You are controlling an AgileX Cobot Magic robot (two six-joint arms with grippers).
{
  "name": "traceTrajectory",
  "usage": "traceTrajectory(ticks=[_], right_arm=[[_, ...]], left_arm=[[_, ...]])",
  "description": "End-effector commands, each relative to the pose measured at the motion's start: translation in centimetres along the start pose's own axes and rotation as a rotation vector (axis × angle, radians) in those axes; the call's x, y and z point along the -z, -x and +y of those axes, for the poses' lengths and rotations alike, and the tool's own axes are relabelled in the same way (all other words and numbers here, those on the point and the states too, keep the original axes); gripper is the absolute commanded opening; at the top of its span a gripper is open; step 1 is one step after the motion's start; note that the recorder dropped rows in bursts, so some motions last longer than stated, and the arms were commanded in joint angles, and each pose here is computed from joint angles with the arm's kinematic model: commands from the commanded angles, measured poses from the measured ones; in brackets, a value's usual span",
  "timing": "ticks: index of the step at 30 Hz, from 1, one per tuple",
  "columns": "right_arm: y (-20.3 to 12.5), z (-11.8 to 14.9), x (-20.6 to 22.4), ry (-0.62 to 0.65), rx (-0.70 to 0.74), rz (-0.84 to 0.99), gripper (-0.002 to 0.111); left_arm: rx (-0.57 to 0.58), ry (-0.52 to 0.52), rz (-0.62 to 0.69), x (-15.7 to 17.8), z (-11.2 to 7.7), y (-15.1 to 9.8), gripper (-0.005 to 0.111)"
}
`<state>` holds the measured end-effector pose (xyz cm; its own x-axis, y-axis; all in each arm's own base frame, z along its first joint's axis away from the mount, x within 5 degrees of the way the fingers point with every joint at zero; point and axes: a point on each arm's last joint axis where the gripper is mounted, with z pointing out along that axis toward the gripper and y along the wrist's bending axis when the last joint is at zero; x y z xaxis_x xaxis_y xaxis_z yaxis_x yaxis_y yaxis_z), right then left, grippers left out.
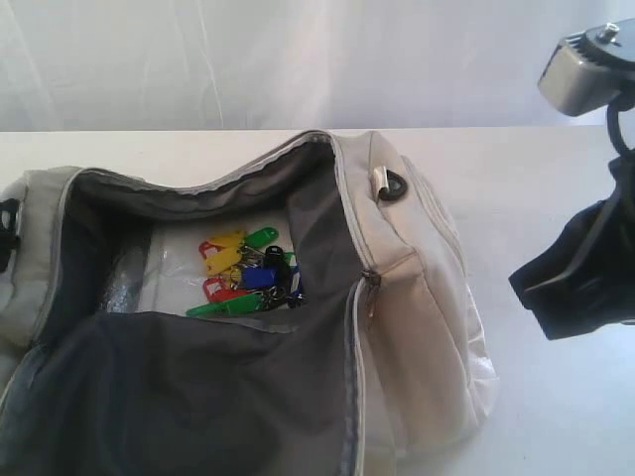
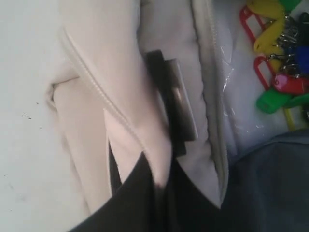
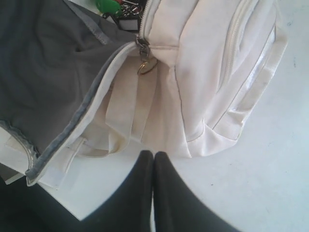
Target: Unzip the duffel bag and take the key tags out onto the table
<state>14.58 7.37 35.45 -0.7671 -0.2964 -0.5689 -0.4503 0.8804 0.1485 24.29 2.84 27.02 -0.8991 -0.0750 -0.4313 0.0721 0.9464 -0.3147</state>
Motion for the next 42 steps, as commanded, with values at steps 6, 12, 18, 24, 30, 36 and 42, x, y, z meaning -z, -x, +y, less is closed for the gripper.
traceTrajectory(ticks=[6,12,18,24,30,36,42], right_arm=[[0.0,0.1,0.3,0.005,-0.005,-0.02,0.0],[0.0,0.1,0.3,0.007,-0.012,-0.017,0.0],[0.0,0.1,0.3,0.007,-0.012,-0.016,0.0],[0.0,0.1,0.3,0.007,-0.012,-0.016,0.0],[0.3,0.3,0.3,0.024,0.003,-0.05,0.0],[1.9,0.7,-0.8,0.091,0.045,-0.061,0.0],[4.6,1.1,-3.2,0.183,0.075,-0.023,0.0]], left_arm=[[0.019,-0.194,0.06,-3.1,-0.7,-1.8,0.0],[0.042,-0.217,0.097,-4.4,-0.3,-2.4,0.021],[0.036,-0.249,0.115,-4.3,-0.5,-2.0,0.061],[-0.059,-0.313,0.084,-1.2,-2.0,0.3,0.067],[-0.169,-0.32,-0.007,2.8,-3.7,2.3,0.067],[-0.251,-0.295,-0.113,6.5,-5.5,2.4,0.067],[-0.276,-0.275,-0.14,8.2,-6.3,1.4,0.067]])
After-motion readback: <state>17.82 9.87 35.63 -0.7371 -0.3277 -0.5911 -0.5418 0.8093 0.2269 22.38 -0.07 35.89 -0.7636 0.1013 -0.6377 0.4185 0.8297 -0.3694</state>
